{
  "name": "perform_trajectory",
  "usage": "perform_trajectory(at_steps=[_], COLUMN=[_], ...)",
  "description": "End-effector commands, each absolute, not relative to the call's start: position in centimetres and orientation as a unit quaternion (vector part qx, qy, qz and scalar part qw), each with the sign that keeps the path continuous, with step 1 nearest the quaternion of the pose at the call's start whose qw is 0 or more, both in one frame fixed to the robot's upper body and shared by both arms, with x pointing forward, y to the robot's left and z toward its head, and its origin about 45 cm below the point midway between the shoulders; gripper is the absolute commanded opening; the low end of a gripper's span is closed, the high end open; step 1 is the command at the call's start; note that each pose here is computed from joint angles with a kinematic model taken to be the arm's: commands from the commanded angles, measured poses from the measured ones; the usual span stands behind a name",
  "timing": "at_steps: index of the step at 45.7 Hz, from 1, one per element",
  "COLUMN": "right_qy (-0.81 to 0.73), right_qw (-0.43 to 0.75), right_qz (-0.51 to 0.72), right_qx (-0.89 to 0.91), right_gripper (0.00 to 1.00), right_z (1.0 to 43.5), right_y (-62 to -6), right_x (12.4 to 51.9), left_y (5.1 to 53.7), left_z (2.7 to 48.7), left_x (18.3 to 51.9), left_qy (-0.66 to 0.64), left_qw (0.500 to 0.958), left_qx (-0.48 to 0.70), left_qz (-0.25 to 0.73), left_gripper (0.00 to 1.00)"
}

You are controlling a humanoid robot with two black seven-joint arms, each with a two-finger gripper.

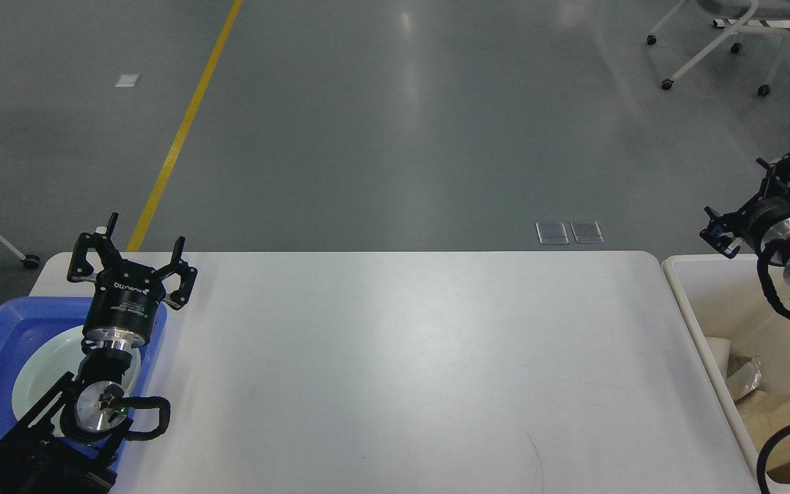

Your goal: Tidy desktop

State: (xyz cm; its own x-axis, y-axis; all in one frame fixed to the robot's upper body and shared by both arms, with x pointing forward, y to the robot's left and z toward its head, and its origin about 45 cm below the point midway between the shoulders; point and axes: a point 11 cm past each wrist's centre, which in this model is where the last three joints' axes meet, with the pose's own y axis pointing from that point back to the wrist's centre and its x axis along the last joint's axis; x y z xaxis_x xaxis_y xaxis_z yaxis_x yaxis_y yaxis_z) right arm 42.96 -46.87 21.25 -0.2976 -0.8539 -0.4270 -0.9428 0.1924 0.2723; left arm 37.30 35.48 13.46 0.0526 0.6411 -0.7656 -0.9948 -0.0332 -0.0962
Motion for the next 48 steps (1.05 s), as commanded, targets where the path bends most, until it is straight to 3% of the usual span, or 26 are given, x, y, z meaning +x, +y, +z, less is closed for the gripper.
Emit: perform_trajectory(at_steps=[1, 13, 48], right_qy=[0.73, 0.706, 0.693], right_qw=[0.177, 0.212, 0.249], right_qz=[0.231, 0.231, 0.237], right_qx=[-0.619, -0.635, -0.634], right_gripper=[1.0, 1.0, 1.0], right_z=[20.2, 14.1, 12.8], right_y=[-44.6, -38.6, -34.9], right_x=[41.4, 38.1, 36.7], left_y=[35.4, 35.4, 35.4], left_z=[13.4, 13.4, 13.4], left_x=[37.3, 37.3, 37.3], left_qy=[0.264, 0.264, 0.264], left_qw=[0.643, 0.643, 0.643], left_qx=[-0.336, -0.336, -0.336], left_qz=[0.636, 0.636, 0.635], left_gripper=[0.96, 0.96, 0.96])
